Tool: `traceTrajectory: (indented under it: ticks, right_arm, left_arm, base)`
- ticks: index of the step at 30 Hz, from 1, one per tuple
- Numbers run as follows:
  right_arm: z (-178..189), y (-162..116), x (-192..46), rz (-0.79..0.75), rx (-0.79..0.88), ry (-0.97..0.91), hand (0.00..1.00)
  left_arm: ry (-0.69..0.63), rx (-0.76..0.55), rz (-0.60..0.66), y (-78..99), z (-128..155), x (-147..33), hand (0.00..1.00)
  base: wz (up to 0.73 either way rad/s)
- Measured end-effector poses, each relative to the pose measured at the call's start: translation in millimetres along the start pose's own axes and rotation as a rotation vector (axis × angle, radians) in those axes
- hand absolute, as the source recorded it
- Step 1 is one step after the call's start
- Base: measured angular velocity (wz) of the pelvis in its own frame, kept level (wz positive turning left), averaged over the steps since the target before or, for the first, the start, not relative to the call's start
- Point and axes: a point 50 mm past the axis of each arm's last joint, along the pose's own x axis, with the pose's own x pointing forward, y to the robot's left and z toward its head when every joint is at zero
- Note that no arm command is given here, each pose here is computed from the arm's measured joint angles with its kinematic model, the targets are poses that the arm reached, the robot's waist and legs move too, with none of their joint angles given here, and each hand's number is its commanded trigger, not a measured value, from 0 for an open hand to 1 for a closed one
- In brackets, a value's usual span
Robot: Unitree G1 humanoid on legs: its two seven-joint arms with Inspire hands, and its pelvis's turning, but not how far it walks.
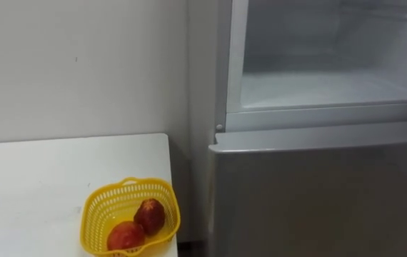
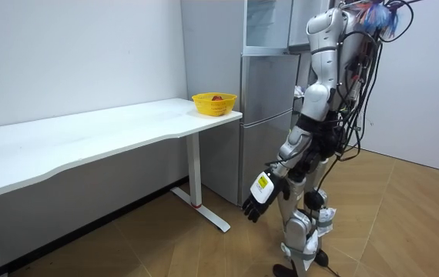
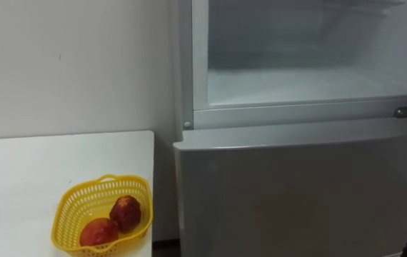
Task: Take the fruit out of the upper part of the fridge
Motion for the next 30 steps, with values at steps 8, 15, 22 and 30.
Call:
traceTrajectory:
  ticks: [8,15,22,30]
  right_arm:
    - [-18.0,2.5,5.1,0.032,-0.070,0.049,0.00]
    - [-41.6,12.3,6.6,0.129,-0.226,0.116,0.00]
    - [-53.8,10.8,6.6,0.170,-0.407,0.191,0.00]
    - [-57.7,8.0,5.7,0.171,-0.454,0.204,0.00]
  left_arm:
    - [0.000,0.006,-0.032,-2.9,4.6,1.0,0.00]
    - [0.019,0.018,-0.075,-5.6,2.7,0.8,0.00]
    - [0.023,0.028,-0.072,-1.4,3.3,1.8,0.00]
    - [0.051,0.037,-0.057,4.6,-2.3,2.0,0.00]
  base:
    - [-0.02]
    - [0.03]
    - [0.00]
    - [0.03]
